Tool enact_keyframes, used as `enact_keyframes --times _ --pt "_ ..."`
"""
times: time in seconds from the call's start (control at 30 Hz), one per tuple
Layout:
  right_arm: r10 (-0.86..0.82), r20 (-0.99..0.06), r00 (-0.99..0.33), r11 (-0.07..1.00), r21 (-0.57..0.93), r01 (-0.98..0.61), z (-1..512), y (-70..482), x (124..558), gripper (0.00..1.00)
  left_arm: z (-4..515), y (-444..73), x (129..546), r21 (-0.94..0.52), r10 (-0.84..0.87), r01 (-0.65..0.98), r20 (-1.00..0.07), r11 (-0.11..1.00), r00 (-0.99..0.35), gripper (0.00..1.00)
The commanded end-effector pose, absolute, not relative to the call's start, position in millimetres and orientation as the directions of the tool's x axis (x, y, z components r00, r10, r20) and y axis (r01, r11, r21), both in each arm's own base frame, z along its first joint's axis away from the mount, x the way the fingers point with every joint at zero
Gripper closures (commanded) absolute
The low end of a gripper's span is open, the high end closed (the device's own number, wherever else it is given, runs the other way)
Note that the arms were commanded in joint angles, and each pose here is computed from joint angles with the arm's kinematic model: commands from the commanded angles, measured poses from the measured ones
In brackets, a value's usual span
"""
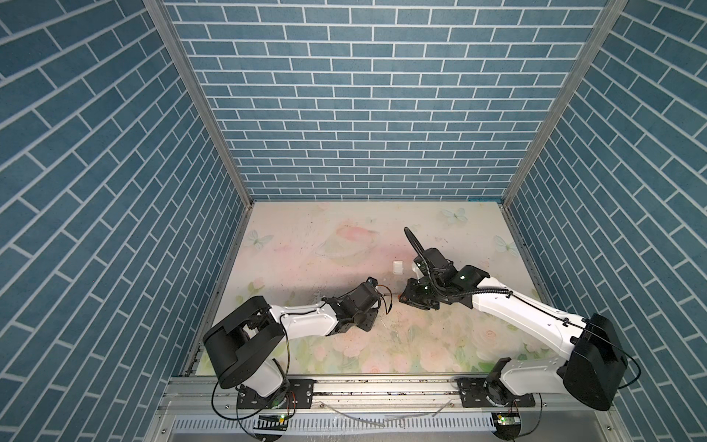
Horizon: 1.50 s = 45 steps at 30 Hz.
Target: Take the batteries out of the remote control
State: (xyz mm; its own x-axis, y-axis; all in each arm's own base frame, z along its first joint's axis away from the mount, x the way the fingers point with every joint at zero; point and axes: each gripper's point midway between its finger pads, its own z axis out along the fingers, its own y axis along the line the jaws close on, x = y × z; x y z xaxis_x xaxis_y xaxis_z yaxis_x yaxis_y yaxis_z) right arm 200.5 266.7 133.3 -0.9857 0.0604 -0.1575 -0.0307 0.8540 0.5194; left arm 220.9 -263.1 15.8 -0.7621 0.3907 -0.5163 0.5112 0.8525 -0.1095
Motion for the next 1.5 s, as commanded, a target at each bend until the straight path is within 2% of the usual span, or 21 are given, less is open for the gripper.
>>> enact_keyframes --times 0.0,1.47 --pt "0.043 -0.177 -0.983 0.849 0.525 -0.057 135 269 204 1.00 -38 -235 156 -0.150 0.521 0.561 -0.239 0.814 -0.820 0.95" --pt "0.054 -0.119 -0.991 0.867 0.499 -0.012 118 260 192 1.00 -40 -236 156 -0.154 0.522 0.563 -0.237 0.812 -0.819 0.95"
